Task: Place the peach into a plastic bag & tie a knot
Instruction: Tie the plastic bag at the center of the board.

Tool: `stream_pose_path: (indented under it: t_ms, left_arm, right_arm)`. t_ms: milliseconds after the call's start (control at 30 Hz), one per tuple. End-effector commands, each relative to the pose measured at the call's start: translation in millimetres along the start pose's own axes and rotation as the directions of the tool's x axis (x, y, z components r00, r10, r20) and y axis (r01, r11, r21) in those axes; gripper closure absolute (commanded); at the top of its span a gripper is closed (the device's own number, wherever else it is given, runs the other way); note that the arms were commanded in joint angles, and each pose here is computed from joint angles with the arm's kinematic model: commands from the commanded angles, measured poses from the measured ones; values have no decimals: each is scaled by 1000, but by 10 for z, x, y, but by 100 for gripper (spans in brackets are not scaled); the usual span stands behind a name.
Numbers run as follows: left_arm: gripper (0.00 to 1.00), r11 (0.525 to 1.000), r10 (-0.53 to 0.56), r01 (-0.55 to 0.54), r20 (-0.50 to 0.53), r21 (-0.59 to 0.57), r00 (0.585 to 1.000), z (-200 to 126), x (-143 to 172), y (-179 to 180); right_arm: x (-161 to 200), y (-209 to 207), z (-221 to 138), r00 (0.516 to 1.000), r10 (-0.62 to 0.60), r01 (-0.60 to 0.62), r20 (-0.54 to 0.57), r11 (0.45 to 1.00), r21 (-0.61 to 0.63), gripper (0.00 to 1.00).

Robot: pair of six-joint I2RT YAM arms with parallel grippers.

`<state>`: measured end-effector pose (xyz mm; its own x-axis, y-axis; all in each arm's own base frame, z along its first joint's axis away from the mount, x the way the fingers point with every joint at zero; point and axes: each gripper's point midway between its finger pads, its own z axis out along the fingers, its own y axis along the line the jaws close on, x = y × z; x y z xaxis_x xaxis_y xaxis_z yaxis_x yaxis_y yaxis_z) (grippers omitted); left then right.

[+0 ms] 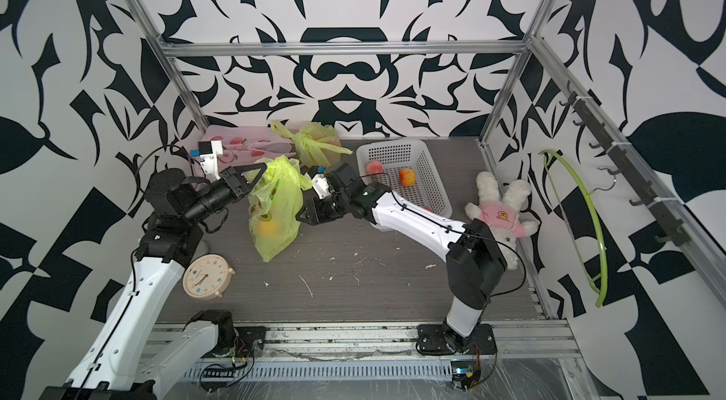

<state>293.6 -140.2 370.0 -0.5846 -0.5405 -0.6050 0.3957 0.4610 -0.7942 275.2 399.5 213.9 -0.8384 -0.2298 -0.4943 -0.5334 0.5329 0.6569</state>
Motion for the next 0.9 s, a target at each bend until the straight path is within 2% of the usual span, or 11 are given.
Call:
stream_pose_path:
  t_ms: [0, 33, 267, 367, 500, 533, 633, 700, 767, 867]
  left_arm:
    - [100, 1000, -5, 5, -17, 3, 1000, -44, 27, -59]
    - [100, 1000, -11, 11, -27, 0, 1000, -42, 42, -53]
    - [100, 999, -37, 37, -34, -3, 999, -29, 64, -20]
    - [100, 998, -64, 64, -50, 7, 997, 10, 86, 2]
    - [100, 995, -94, 96, -86, 26, 992, 55, 140, 19]
    - [100, 994, -99, 102, -91, 25, 991, 63, 155, 38]
    - [100, 993, -116, 119, -97, 18, 988, 88, 206, 125]
    - [100, 992, -126, 128, -105, 11, 986, 102, 246, 184]
    - [100, 990, -136, 137, -119, 5, 984, 117, 290, 233]
    - [100, 990, -142, 144, -142, 6, 980, 129, 345, 265]
  right_arm:
    - [-357, -137, -319, 991, -27, 19, 132, 998, 63, 92]
    - [-383, -215, -388, 989, -34, 21, 143, 996, 91, 100]
    - [-451, -436, -755, 977, -68, 33, 201, 985, 172, 100]
    - [-465, -580, -891, 972, -85, 31, 218, 969, 244, 100]
    - [-371, -639, -890, 982, -103, 57, 157, 960, 274, 100]
    - [-337, -635, -879, 985, -96, 55, 142, 962, 267, 94]
    - [-313, -627, -970, 983, -95, 46, 160, 957, 286, 60]
    - [-358, -580, -1127, 972, -118, 50, 202, 948, 315, 46]
    - [-415, -460, -1288, 959, -153, 71, 239, 945, 319, 37]
    - [-512, -191, -1484, 943, -197, 118, 269, 952, 283, 32]
